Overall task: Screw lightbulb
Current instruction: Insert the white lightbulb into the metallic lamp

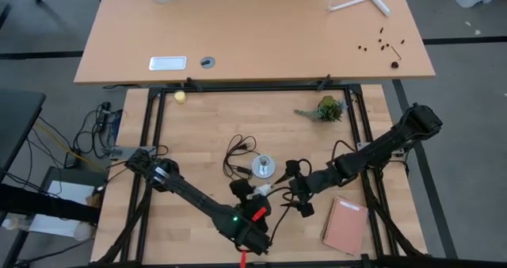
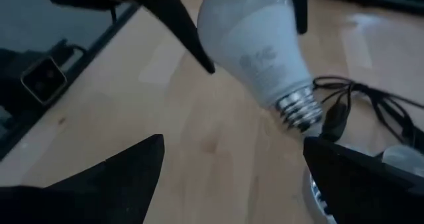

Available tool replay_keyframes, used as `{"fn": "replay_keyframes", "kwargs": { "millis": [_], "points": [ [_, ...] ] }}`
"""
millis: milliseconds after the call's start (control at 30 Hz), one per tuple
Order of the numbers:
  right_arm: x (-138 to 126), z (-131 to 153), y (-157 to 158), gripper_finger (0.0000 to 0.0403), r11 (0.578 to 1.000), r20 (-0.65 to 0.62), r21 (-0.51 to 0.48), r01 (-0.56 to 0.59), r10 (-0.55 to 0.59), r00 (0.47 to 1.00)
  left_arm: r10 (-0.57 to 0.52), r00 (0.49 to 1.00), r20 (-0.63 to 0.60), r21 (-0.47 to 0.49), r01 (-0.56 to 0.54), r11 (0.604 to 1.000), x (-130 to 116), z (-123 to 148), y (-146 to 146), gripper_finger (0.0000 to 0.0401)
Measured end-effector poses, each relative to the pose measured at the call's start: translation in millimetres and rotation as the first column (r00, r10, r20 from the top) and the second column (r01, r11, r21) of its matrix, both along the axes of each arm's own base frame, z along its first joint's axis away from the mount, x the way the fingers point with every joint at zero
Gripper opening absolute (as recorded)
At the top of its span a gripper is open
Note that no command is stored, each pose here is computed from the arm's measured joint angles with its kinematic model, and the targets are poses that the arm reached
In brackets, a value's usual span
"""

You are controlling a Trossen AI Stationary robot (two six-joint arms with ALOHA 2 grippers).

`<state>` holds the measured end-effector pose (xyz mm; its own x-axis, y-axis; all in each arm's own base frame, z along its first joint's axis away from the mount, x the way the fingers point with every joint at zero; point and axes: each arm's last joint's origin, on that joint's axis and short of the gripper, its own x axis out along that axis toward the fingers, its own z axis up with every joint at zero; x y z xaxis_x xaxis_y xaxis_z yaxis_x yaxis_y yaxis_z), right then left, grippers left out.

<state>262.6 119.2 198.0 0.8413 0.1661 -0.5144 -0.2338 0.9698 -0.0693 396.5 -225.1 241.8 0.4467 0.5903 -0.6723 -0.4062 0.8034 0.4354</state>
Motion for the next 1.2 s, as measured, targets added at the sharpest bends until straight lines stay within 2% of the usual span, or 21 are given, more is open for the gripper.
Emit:
{"fn": "replay_keyframes", "kwargs": {
  "millis": [167,533,667,867,1033,1200],
  "points": [
    [-1,2,4,0.0372,1.000,0.022,-0.001,0.008,-0.008,1.000,-0.049,0.998,-0.026,0.015,0.050,0.999,3,7,1,0.0295],
    [-2,-14,6,0.0372,1.000,0.000,0.020,0.015,-0.015,1.000,-0.056,0.998,-0.026,0.003,0.056,0.998,14,11,14,0.0295],
    [-4,-12,2,0.0372,0.999,-0.016,0.012,0.045,-0.045,0.999,-0.072,0.995,-0.062,0.008,0.073,0.997,17,11,22,0.0295],
    [-18,2,-13,0.0372,0.996,-0.076,0.006,0.094,-0.094,0.993,-0.113,0.983,-0.144,-0.156,0.090,0.984,27,28,60,0.0295],
    [-30,10,-20,0.0372,0.994,-0.119,-0.006,0.111,-0.111,0.987,-0.134,0.975,-0.179,-0.245,0.088,0.965,29,52,106,0.0294],
    [-41,2,-26,0.0372,0.991,-0.137,0.013,0.132,-0.129,0.982,-0.164,0.965,-0.203,-0.393,0.073,0.916,31,66,159,0.0294]
  ]
}}
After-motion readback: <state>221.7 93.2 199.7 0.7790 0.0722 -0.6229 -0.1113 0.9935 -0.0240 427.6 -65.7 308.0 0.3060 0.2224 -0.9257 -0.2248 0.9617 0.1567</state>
